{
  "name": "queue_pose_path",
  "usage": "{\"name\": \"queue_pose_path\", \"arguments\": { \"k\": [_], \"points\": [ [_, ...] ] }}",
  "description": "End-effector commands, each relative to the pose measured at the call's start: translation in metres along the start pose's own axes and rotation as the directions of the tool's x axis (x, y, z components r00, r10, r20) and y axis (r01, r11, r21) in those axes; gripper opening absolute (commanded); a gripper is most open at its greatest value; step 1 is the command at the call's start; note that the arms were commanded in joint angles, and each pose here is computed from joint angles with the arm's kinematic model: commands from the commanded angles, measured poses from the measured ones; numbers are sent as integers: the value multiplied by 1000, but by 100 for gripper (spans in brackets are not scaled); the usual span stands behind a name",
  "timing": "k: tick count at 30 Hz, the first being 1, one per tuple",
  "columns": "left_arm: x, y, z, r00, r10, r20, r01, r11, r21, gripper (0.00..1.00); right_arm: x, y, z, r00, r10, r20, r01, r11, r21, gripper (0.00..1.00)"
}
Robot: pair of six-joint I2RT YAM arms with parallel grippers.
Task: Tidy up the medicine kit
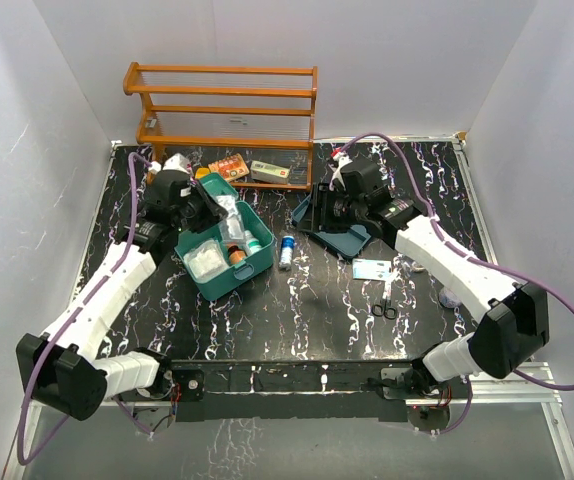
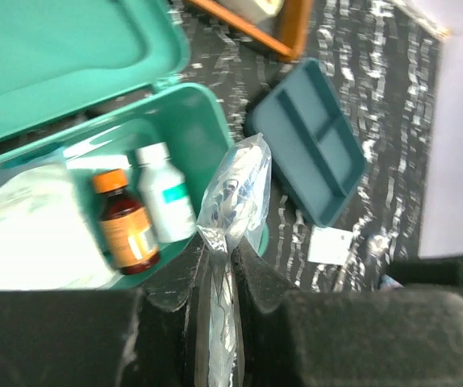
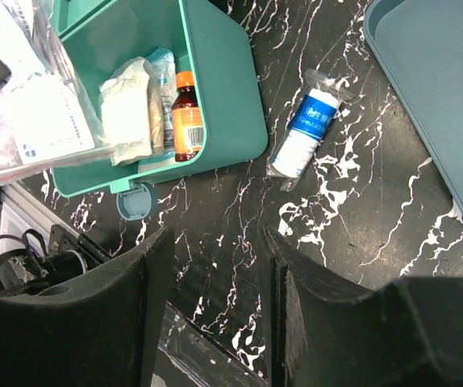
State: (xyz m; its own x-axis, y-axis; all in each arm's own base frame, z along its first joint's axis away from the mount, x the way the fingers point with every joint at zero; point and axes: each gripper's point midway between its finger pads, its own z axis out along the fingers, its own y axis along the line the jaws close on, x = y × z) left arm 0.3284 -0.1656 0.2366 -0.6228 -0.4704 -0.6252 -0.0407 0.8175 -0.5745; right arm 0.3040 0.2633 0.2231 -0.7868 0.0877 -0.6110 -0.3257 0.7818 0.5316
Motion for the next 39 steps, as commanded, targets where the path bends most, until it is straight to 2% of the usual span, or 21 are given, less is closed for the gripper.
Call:
{"name": "queue_pose_path", "arguments": {
  "k": [1,7,13,18,26,39],
  "points": [
    [9,49,-4,997,-79,-17,74,975,-207,2,-11,4,1,999,-7,44,8,1000,-13,43],
    [30,77,13,983,-164,-83,138,956,-258,1,-9,3,7,1000,-15,27,15,1000,-15,43],
    [40,99,18,980,-170,-106,123,928,-352,1,-10,0,11,999,-35,16,35,999,-6,42],
    [55,104,14,970,-186,-157,119,924,-364,2,-9,-3,12,998,-59,-1,59,998,9,42],
    [60,126,10,974,-165,-154,79,887,-454,2,-1,-5,13,999,-50,-17,50,999,0,42],
    [61,138,9,977,-170,-127,84,860,-504,6,3,-5,10,999,-41,-16,41,999,-2,42]
  ]
}}
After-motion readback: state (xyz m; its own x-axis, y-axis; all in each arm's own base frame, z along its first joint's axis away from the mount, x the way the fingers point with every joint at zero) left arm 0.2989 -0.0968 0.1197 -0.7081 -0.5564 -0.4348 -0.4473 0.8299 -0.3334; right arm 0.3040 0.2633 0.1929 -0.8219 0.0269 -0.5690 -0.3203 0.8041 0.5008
